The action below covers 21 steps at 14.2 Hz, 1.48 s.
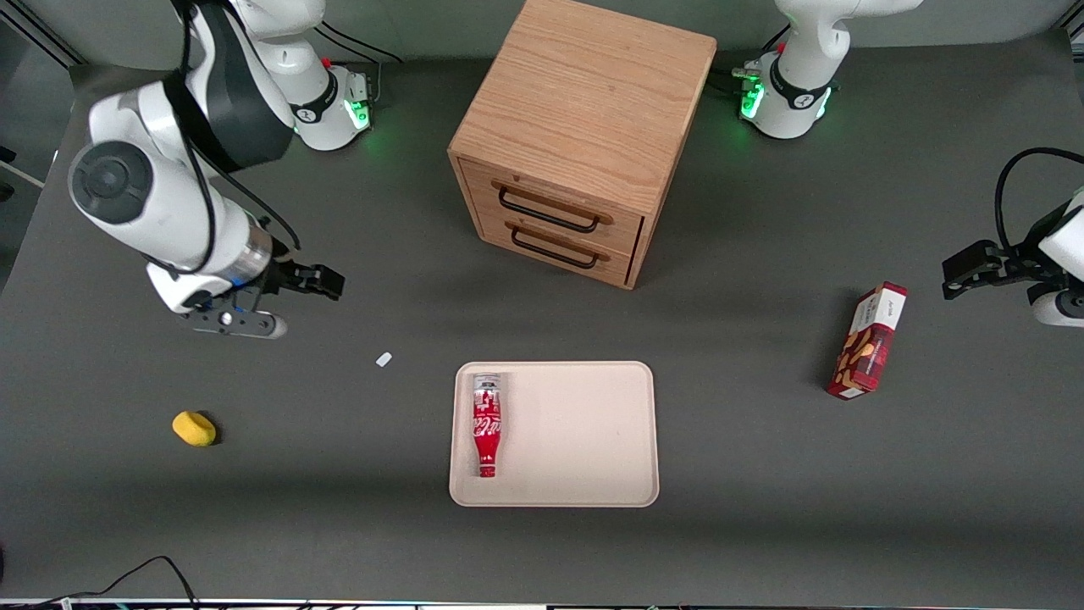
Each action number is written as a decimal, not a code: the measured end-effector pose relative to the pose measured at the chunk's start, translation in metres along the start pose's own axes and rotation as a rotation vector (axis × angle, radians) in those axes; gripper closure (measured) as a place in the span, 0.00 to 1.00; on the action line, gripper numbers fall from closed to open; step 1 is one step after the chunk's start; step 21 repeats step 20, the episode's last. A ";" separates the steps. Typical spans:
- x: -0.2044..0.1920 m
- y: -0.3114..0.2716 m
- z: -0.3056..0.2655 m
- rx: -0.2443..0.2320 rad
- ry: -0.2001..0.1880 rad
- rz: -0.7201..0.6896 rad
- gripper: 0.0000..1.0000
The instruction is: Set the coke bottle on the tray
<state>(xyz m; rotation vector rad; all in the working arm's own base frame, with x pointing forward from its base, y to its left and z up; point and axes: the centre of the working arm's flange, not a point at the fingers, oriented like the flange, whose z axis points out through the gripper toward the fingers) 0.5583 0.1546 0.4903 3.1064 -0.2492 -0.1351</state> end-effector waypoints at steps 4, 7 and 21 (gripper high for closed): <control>-0.026 0.059 -0.038 -0.004 0.023 -0.025 0.00; -0.034 0.111 -0.064 0.011 0.033 -0.073 0.00; -0.041 0.133 -0.093 0.023 0.035 -0.093 0.00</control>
